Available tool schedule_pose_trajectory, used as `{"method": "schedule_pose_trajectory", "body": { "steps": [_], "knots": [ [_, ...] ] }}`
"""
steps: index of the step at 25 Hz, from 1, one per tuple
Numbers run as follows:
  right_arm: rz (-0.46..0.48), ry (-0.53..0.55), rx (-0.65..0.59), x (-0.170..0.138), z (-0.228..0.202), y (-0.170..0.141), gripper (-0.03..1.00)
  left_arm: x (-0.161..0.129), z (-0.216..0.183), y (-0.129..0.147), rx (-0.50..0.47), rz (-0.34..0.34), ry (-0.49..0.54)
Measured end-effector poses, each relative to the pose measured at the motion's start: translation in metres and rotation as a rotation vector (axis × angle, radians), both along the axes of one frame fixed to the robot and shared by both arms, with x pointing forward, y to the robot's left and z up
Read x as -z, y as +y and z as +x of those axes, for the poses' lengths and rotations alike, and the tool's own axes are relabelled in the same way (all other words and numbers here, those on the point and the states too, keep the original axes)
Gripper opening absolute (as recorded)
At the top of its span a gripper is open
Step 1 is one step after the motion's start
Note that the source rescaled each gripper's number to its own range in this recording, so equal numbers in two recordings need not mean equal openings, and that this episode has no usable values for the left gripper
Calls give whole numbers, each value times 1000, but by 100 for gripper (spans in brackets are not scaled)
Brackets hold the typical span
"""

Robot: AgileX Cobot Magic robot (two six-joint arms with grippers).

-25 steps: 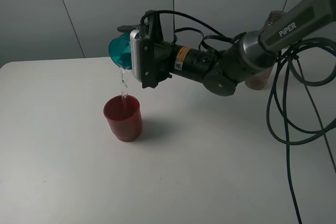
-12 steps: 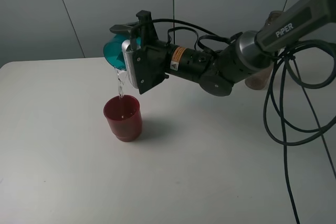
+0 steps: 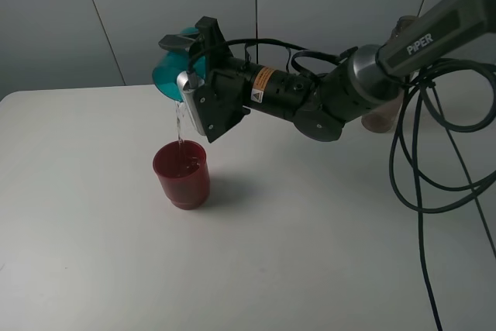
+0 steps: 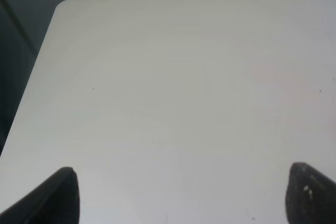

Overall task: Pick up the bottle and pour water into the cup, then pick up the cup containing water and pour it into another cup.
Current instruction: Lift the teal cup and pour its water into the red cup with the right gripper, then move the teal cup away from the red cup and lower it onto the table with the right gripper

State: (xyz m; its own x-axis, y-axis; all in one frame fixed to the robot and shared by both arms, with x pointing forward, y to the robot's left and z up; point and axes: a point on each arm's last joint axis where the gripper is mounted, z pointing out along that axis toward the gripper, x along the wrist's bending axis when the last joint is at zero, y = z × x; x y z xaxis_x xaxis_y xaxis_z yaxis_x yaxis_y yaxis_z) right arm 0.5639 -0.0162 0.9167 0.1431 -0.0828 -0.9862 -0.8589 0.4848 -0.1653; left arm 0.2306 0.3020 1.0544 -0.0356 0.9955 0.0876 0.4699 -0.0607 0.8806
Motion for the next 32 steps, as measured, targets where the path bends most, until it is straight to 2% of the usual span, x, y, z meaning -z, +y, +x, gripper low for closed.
{"method": "schedule_pose_trajectory", "body": {
  "steps": [9, 14, 16, 19, 22, 25, 29, 32],
  "knots": [
    [-49, -100, -3, -2, 0, 0, 7, 0, 0, 0, 0, 0, 0],
    [-50, -103, -8, -3, 0, 0, 7, 0, 0, 0, 0, 0, 0],
    [-29, -61, -12, -3, -1, 1, 7, 0, 0, 0, 0, 0, 0],
    [51, 95, -29, -2, -2, 1, 7, 0, 0, 0, 0, 0, 0],
    [196, 365, -29, -2, -2, 1, 7, 0, 0, 0, 0, 0, 0],
    [355, 695, -4, 0, -1, 1, 7, 0, 0, 0, 0, 0, 0],
    [504, 1037, 110, 8, 4, -3, 7, 0, 0, 0, 0, 0, 0],
    [619, 1200, 243, 13, 14, -13, 7, 0, 0, 0, 0, 0, 0]
  ]
}}
